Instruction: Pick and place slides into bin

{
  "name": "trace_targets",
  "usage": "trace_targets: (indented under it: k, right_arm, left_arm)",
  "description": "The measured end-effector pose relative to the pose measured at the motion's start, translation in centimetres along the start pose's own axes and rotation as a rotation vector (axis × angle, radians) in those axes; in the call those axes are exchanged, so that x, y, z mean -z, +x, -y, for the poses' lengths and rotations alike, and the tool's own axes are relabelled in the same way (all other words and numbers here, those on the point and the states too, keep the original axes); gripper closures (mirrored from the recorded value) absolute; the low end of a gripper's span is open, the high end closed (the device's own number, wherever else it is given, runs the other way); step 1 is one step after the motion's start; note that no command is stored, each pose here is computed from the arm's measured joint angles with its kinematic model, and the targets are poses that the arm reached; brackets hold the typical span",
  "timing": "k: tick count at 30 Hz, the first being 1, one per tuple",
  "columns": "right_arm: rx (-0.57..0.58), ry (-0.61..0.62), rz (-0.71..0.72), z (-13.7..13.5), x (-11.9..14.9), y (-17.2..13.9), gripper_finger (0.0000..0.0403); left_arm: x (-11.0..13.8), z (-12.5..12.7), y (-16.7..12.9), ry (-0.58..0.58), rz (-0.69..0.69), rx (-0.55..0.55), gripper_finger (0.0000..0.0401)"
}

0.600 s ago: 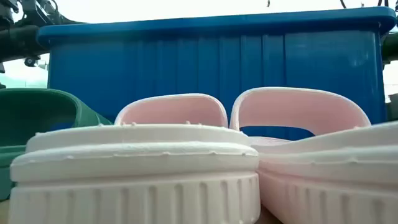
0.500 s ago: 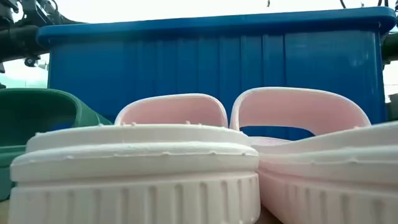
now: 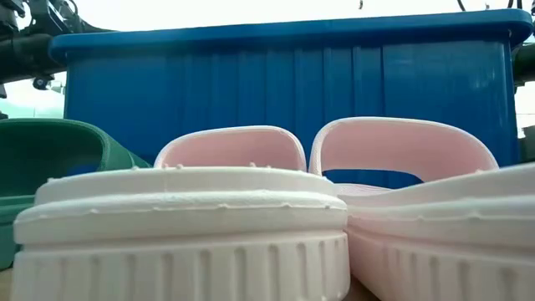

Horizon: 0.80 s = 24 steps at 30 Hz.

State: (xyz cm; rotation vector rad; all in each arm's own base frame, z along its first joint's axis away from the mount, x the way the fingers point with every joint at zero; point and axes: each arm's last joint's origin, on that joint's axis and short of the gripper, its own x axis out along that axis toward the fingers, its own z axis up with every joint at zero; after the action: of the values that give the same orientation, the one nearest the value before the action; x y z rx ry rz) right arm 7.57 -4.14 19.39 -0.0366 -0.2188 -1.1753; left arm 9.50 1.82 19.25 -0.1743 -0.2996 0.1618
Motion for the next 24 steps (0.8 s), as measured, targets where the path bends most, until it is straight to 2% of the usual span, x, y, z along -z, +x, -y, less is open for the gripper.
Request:
trace_targets:
  k: [24]
  right_arm:
    - [0.0, -0.001, -0.001, 0.0, 0.01, 0.0, 0.0394]
  left_arm:
    - [0.0, 0.0, 0.0, 0.0, 0.0, 0.0, 0.0401]
